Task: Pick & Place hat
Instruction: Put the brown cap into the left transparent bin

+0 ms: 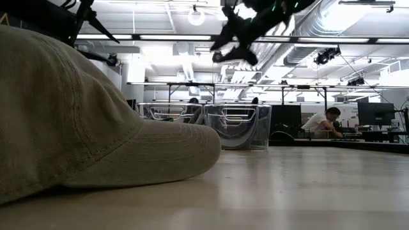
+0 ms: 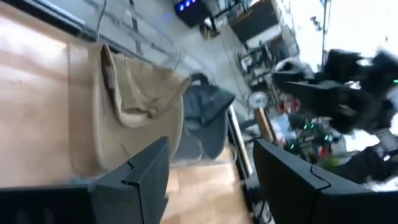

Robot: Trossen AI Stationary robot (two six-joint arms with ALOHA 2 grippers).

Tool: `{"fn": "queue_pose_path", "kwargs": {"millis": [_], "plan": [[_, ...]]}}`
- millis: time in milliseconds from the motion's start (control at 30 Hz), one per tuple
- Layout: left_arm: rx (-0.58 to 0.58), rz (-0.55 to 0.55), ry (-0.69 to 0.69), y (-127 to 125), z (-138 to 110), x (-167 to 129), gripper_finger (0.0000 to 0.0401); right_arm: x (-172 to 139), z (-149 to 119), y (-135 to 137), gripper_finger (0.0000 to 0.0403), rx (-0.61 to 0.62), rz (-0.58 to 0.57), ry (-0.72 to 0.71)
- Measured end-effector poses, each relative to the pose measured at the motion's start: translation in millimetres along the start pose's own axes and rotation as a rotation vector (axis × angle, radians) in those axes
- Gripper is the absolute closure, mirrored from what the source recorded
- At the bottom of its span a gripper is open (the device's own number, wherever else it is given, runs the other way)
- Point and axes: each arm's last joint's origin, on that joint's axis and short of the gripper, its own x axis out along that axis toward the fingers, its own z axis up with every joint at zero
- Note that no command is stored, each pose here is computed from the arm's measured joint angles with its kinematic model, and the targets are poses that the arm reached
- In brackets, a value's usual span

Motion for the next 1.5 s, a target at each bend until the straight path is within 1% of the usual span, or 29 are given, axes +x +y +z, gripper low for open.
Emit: {"fn": "queue_pose_path", "kwargs": {"millis": [67,133,200,300,467,533,667,767,967,1133,1267,1367,1500], "plan": [[-0.015,-0.008,0.054,0.3,-1.7,0.0,0.0188,-18.5,-2.2,15.8,0.0186,-0.057,0.026,0.025],[-0.042,-0.017,0.121,0.6,-3.9,-0.1,0.0188,-35.6,-8.9,29.3,0.0187,-0.087,0.045,0.082],[-0.067,-0.032,0.199,0.2,-6.3,-0.4,0.0188,-49.6,-18.0,41.9,0.0187,-0.106,0.042,0.142],[-0.118,-0.045,0.306,-0.4,-9.5,-0.9,0.0188,-64.0,-33.0,58.3,0.0186,-0.169,0.035,0.230],[-0.206,-0.038,0.418,-1.2,-15.0,-1.5,0.0188,-69.1,-59.0,80.7,0.0186,-0.209,0.063,0.391],[-0.231,-0.038,0.459,-2.1,-18.3,-3.2,0.0188,-67.0,-70.4,88.5,0.0185,-0.227,0.096,0.439],[-0.292,-0.020,0.580,-3.8,-29.5,-9.0,0.0188,-59.5,-99.0,89.4,0.0187,-0.222,0.112,0.496],[-0.343,0.018,0.651,-4.6,-41.3,-14.3,0.0188,-56.3,-118.1,83.1,0.0186,-0.182,0.121,0.469],[-0.444,0.091,0.669,-6.0,-69.4,-27.1,0.0188,-62.0,-157.1,73.3,0.0187,-0.067,0.186,0.388],[-0.508,0.084,0.689,-10.1,-97.7,-40.8,0.0188,-71.7,-183.1,69.2,0.0186,-0.023,0.193,0.330],[-0.572,0.077,0.686,-10.3,-120.5,-52.2,0.0188,-77.7,-192.7,69.9,0.0187,0.003,0.219,0.300],[-0.606,0.082,0.683,-7.9,-136.4,-60.4,0.0188,-81.0,-195.7,71.6,0.0186,-0.003,0.225,0.296],[-0.626,0.115,0.684,-16.9,-155.6,-70.8,0.0188,-82.7,-196.1,74.1,0.0187,-0.008,0.240,0.292]]}}
